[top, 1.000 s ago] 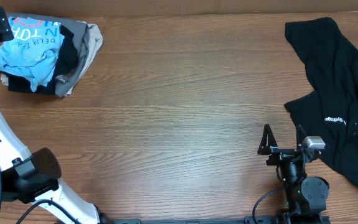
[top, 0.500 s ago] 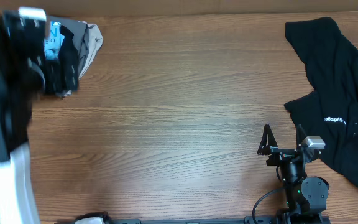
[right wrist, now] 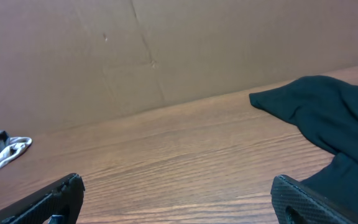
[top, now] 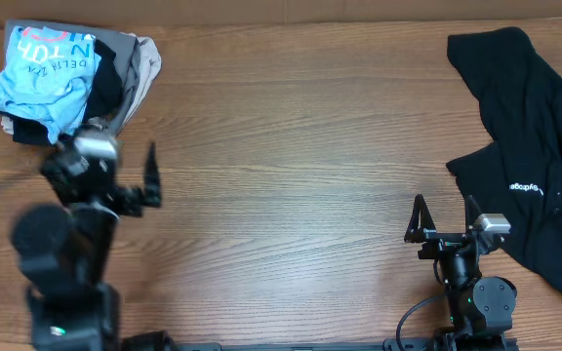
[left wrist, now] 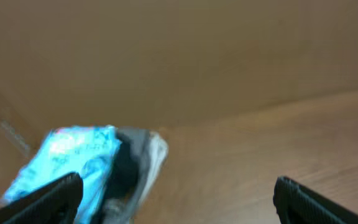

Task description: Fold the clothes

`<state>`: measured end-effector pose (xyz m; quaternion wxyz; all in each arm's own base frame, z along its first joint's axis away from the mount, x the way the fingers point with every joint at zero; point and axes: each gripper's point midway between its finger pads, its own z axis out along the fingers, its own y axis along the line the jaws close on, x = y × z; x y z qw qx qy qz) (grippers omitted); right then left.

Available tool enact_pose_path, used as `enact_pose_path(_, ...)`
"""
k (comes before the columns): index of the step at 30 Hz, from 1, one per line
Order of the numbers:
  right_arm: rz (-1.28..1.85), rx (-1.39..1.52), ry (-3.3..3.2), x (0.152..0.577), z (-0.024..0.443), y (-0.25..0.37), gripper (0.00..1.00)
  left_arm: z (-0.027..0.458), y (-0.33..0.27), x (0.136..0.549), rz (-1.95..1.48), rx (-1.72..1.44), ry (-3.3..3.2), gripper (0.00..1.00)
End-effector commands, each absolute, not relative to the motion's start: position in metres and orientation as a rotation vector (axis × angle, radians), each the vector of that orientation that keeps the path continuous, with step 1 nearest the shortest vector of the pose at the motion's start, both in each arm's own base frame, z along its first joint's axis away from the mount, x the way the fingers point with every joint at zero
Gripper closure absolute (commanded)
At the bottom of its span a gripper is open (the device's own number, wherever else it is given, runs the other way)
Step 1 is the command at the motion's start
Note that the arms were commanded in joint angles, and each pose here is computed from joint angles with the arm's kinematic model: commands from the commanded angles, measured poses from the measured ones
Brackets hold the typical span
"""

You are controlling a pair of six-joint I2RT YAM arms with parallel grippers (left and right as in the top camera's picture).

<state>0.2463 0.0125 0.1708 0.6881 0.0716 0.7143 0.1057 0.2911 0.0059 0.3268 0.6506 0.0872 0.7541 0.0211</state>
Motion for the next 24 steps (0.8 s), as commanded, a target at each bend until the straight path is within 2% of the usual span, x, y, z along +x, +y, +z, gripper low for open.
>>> enact_pose_path(1, 0.226, 0.164, 1.589, 0.246, 0.17, 0.011, 0.0, 0.28, -0.021, 0.277, -0.05, 0.289, 1.642, 0.0)
enact_pose_path(10, 0.227, 0.164, 1.589, 0.246, 0.17, 0.011, 0.0, 0.208, -0.03, 0.254, -0.026, 0.299, 1.538, 0.0)
enact_pose_path(24, 0.227, 0.164, 1.589, 0.246, 0.17, 0.011, 0.0, 0.158, -0.028, 0.246, -0.038, 0.259, 1.622, 0.0)
